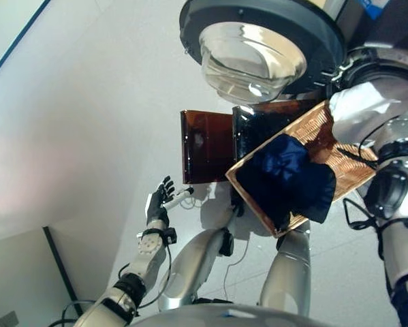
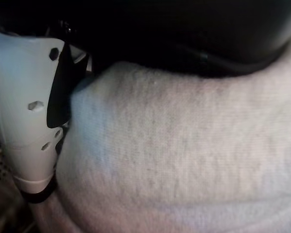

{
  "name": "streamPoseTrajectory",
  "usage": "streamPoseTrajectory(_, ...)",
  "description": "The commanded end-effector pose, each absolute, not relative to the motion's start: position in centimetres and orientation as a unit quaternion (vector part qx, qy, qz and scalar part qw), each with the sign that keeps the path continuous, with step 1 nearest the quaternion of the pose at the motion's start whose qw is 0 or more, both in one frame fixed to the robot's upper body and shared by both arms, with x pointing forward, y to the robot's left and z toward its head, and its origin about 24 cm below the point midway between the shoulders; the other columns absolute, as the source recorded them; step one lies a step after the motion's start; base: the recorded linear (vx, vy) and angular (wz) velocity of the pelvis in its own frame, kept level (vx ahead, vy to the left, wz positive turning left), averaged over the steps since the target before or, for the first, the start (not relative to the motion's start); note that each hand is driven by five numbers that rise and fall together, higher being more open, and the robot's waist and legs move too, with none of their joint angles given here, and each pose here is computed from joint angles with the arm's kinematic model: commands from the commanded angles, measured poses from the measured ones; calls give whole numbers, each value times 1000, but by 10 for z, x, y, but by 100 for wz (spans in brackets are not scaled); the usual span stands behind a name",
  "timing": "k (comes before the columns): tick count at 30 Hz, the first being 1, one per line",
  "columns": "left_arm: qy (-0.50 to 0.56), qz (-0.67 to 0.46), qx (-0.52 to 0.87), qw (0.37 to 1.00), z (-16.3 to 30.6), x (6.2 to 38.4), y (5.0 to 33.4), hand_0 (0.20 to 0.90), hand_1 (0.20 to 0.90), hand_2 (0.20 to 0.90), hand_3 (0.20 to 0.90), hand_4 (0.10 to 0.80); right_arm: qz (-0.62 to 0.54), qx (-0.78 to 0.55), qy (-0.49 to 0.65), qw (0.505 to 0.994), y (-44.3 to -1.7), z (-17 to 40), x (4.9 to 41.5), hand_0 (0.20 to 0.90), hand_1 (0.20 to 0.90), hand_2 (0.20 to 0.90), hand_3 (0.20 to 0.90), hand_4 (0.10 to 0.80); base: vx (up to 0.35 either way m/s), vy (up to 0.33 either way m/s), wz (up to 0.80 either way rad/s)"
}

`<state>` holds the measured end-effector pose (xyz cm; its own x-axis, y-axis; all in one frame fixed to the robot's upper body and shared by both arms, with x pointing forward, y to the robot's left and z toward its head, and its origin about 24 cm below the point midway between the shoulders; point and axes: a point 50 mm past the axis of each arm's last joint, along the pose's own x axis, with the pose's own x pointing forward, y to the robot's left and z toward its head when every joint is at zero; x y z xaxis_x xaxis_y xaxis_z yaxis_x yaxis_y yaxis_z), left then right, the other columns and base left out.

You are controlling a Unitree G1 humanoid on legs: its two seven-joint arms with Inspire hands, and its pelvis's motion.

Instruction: Pick up the clothes and place them into the washing machine

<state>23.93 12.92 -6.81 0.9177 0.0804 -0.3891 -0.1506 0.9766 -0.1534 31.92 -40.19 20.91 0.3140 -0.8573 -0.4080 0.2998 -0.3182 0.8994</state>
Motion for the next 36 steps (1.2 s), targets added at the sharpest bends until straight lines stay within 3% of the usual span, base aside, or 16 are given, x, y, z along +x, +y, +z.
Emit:
streamPoseTrajectory(1,163,100,-100,977,-63,234,146,900,900,900,900,800,-549,490,-428,524,-465,306,237,200,200,200,200,300,-21,1,-10)
streamPoseTrajectory(7,124,92,-121,981,-48,241,146,900,900,900,900,800,-549,464,-390,576,-453,300,258,200,200,200,200,300,-48,-12,-21)
streamPoseTrajectory(17,90,77,-128,985,-34,245,147,900,900,900,900,800,-516,452,-395,611,-434,325,275,200,200,200,200,300,-27,-20,-6)
streamPoseTrajectory(36,58,78,-137,986,-19,250,145,900,900,900,900,800,-455,465,-526,547,-425,408,235,200,200,200,200,300,27,-1,-2)
